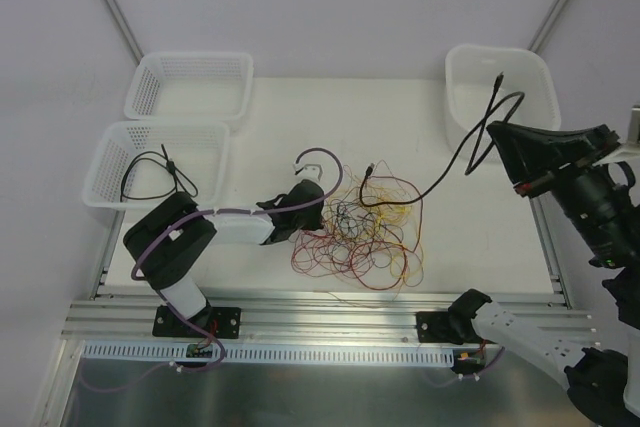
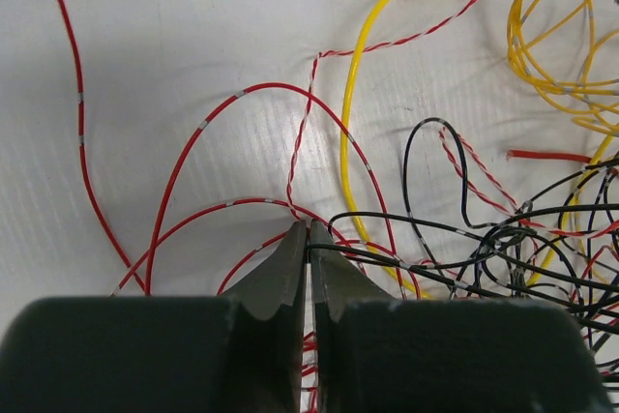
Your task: Untangle the cables
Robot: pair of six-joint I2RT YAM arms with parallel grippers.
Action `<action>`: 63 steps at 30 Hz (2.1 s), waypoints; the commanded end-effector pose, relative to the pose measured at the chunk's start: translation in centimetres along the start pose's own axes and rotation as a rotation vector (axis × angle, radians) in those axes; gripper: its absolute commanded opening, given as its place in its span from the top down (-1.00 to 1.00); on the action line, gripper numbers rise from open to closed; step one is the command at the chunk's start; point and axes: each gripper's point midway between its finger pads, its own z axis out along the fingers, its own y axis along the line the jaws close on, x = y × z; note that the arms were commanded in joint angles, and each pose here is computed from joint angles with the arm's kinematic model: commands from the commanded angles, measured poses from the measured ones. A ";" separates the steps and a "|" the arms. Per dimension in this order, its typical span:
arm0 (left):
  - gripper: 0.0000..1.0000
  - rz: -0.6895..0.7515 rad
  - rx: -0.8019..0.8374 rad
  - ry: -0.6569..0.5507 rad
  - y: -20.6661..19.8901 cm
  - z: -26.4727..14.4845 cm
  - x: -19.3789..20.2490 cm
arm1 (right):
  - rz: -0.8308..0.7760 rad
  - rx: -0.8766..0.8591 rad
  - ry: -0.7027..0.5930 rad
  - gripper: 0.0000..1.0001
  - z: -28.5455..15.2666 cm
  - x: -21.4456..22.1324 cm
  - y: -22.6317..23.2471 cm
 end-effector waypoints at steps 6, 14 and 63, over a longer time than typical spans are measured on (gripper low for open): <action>1.00 -0.012 -0.032 0.091 1.0 0.4 2.0 | 0.017 0.023 -0.243 0.99 -1.5 -4.4 -0.6; -0.16 0.080 0.166 -0.094 -3.2 -6.0 -3.8 | 0.149 0.049 0.224 0.99 3.2 12.1 -1.6; 1.00 0.200 0.368 -0.535 -15.0 -20.5 -11.9 | 0.265 0.092 0.517 -0.36 4.0 25.8 -1.5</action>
